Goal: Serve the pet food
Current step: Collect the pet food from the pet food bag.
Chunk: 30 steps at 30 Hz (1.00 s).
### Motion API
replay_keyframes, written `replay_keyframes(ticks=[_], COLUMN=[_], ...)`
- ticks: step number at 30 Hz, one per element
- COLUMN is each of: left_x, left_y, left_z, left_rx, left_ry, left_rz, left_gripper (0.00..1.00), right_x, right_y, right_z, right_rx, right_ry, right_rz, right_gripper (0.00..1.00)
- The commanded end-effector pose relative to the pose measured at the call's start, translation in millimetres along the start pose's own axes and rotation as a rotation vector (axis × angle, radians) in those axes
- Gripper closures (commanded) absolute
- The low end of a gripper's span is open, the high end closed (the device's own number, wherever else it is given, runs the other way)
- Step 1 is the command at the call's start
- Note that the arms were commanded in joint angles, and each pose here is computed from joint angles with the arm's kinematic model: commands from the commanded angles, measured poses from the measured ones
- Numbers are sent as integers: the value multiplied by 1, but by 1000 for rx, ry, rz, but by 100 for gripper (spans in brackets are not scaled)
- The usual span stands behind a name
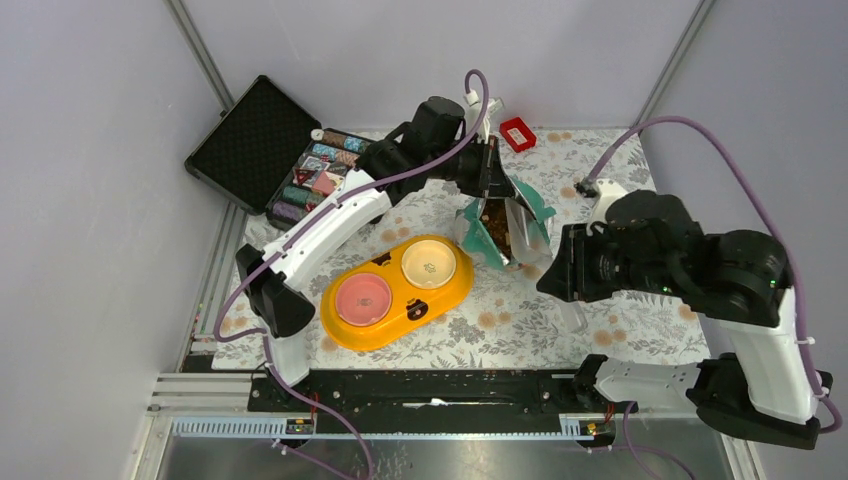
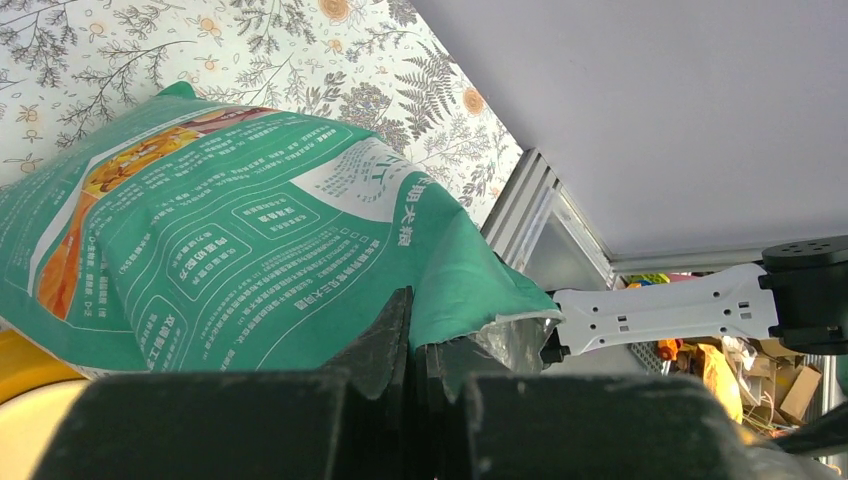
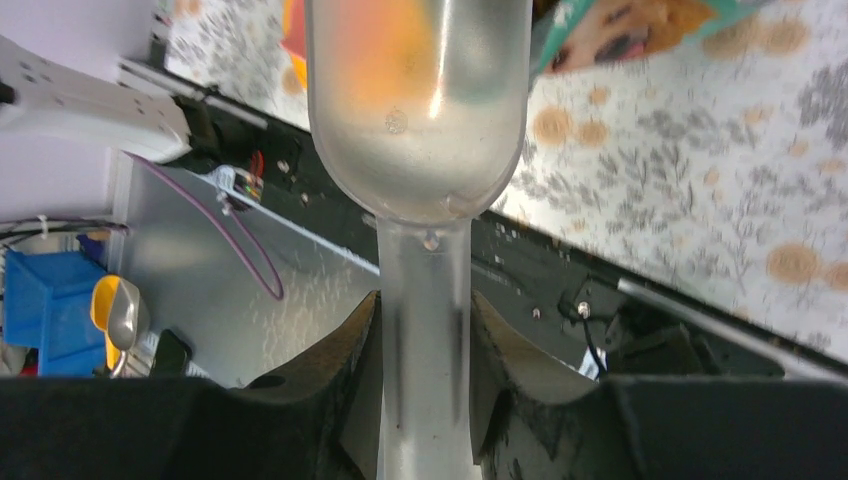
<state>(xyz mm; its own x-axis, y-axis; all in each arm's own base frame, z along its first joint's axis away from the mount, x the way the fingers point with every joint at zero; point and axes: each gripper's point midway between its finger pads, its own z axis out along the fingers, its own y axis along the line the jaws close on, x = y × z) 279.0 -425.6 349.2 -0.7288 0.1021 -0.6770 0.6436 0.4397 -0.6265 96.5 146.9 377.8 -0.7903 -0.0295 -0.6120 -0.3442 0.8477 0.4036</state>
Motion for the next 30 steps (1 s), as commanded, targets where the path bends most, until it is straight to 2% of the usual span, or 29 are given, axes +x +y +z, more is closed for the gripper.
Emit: replay_keyframes(ticks=[1, 4, 7, 9, 15, 21, 26, 30], left_x=[-60, -59, -54, -48, -26, -7, 1, 15], left_y=[-83, -84, -83, -81, -78, -73, -78, -77], left_z=[-52, -50, -49, -48, -45, -32, -22, -18], left_rx=[201, 208, 212, 221, 238, 256, 271, 277], left_ry=[-220, -213, -201, -188, -158, -117, -91, -57], left_rz=[132, 129, 130, 128, 113, 75, 76, 80], left_gripper=[100, 100, 100, 100, 100, 100, 100, 100], right_x=[33, 37, 39, 39, 42, 55, 72, 72], right_y=[-3, -3, -20, -21, -1, 17, -4, -22], right_z=[2, 16, 21, 22, 29, 36, 64, 75], right_rx=[-22, -28, 82, 97, 14, -63, 59, 110], right_ry=[101, 89, 78, 83, 128, 204, 213, 126], right_rz=[91, 166, 228, 240, 258, 358, 452, 542], right_gripper=[100, 100, 100, 100, 100, 100, 100, 100])
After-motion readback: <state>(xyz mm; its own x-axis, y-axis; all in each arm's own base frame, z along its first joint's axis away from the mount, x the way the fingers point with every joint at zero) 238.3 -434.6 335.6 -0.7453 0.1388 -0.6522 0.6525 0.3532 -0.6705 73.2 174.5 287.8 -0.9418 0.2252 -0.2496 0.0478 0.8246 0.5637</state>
